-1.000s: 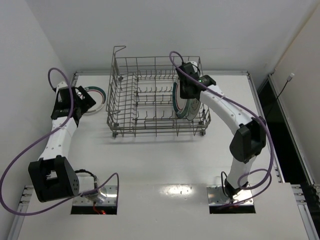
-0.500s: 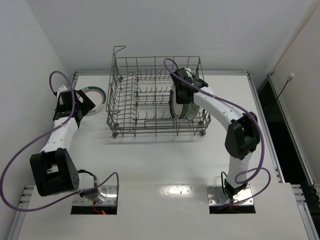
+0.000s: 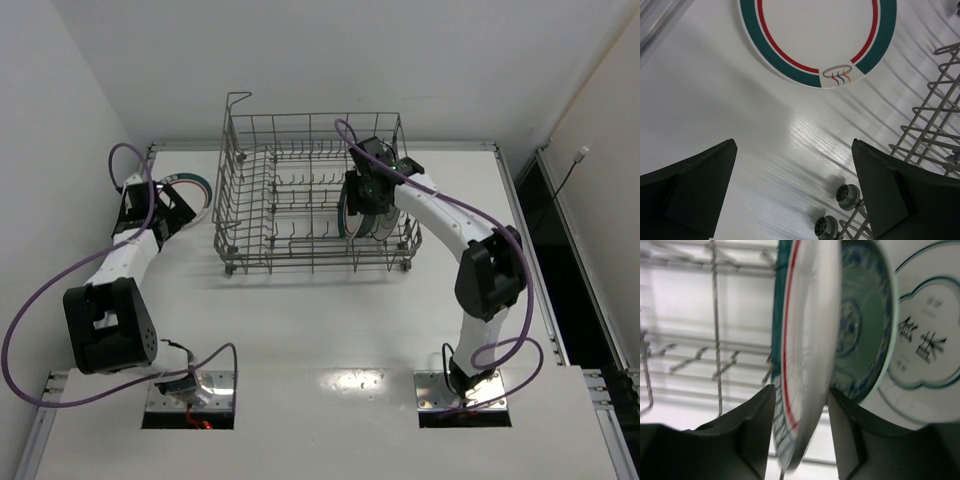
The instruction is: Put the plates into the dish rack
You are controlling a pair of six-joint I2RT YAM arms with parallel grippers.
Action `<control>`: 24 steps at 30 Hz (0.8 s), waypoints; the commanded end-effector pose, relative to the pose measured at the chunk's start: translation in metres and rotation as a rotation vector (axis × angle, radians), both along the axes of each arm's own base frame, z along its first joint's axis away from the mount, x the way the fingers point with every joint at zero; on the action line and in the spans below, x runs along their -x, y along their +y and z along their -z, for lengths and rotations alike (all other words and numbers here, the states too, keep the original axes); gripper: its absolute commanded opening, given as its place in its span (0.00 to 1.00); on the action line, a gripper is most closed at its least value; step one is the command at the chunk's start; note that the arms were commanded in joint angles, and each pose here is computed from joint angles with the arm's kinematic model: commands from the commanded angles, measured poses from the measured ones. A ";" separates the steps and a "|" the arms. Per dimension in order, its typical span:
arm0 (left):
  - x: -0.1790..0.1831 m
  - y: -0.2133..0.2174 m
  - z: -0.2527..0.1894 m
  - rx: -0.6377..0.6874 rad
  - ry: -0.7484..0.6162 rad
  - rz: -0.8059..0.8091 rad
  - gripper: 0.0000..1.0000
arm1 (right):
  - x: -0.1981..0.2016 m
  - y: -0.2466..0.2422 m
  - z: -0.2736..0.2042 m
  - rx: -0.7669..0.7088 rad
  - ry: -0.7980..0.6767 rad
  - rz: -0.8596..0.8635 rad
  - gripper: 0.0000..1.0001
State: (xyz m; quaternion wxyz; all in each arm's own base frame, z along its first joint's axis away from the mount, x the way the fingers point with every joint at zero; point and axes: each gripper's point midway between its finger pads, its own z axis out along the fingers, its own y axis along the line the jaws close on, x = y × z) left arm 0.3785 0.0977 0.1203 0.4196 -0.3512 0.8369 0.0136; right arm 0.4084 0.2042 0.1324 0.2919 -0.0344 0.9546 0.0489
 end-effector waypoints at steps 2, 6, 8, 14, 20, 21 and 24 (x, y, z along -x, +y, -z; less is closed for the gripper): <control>-0.017 -0.004 -0.008 0.036 -0.082 0.053 0.99 | 0.019 0.009 -0.069 -0.089 -0.066 -0.106 0.49; -0.020 -0.004 0.002 0.146 -0.092 0.009 0.99 | 0.041 0.007 -0.091 -0.126 -0.093 -0.132 0.55; -0.027 -0.005 -0.003 0.172 -0.118 -0.002 0.99 | 0.054 0.006 -0.096 -0.159 -0.081 -0.129 0.55; -0.064 -0.001 -0.009 0.275 -0.119 -0.061 0.99 | 0.106 0.004 -0.121 -0.314 -0.048 -0.154 0.57; -0.090 0.014 0.006 0.345 -0.120 -0.144 0.99 | 0.118 0.015 -0.132 -0.393 -0.062 -0.217 0.57; -0.092 0.018 0.010 0.355 -0.132 -0.163 0.99 | 0.117 0.017 -0.135 -0.405 -0.069 -0.226 0.57; -0.090 0.018 0.035 0.443 -0.119 -0.243 0.94 | 0.112 0.024 -0.140 -0.424 -0.075 -0.243 0.57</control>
